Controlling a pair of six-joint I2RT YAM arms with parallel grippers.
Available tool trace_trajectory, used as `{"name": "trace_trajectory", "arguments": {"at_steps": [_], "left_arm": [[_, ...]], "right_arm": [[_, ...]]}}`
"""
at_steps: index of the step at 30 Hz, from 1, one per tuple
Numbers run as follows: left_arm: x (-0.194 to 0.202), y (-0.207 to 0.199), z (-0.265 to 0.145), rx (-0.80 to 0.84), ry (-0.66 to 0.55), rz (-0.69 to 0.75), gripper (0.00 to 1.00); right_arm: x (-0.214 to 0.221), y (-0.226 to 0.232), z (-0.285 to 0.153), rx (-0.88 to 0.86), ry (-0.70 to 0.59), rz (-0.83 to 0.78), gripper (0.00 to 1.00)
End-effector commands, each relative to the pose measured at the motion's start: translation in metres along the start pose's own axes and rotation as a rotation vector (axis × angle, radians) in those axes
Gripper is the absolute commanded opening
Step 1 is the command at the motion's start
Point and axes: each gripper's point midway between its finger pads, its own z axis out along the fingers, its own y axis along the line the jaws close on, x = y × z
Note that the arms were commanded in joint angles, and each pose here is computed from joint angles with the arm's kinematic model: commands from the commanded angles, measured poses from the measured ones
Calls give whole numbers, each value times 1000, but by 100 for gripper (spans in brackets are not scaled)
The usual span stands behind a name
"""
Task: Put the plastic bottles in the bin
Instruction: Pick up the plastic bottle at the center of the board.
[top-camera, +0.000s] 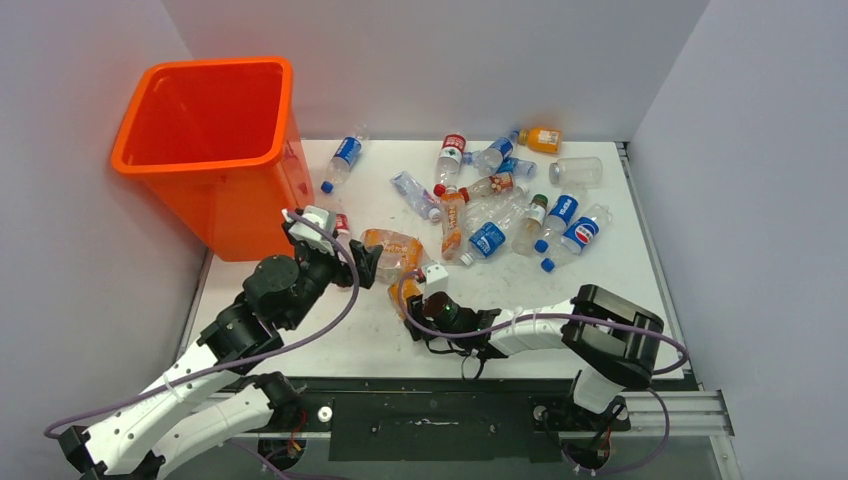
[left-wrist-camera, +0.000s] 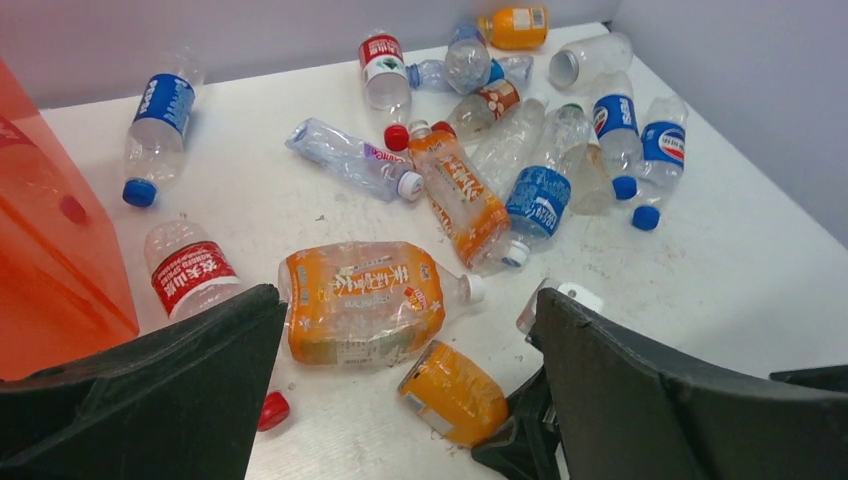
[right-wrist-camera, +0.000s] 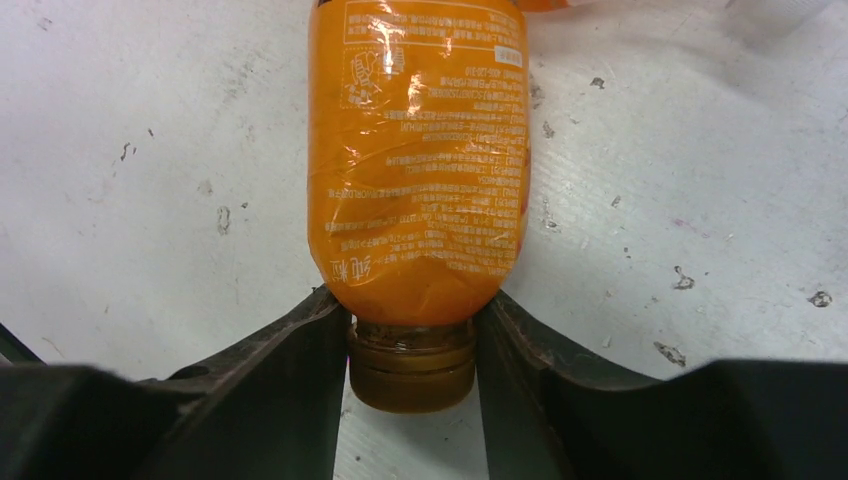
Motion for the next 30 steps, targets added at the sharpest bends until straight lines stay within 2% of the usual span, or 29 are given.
{"name": "trace_trajectory", "arguments": {"at_steps": [1, 2, 3, 4, 12, 17, 25, 30], "left_arm": [[9, -10, 4, 94, -63, 104, 96], [12, -13, 3, 124, -72, 111, 96], [14, -17, 1, 153, -81, 116, 96], [15, -20, -1, 179, -90, 123, 96], [22, -46, -18, 392, -172, 198, 96], [42, -59, -14, 478, -96, 228, 96], [82, -109, -51, 874, -22, 264, 96], [95, -116, -63, 957, 15, 318, 96]], "right_arm": [[-17, 1, -15, -10, -38, 9, 29], [-17, 0, -22, -18, -27, -1, 24], [-18, 0, -30, -24, -16, -11, 13], [-17, -2, -37, -21, 1, -23, 6], [-23, 5, -111, -115, 151, -135, 5], [-37, 18, -145, -170, 237, -175, 5], [-55, 34, -185, -297, 277, -232, 5], [-62, 40, -197, -332, 293, -267, 5]]}}
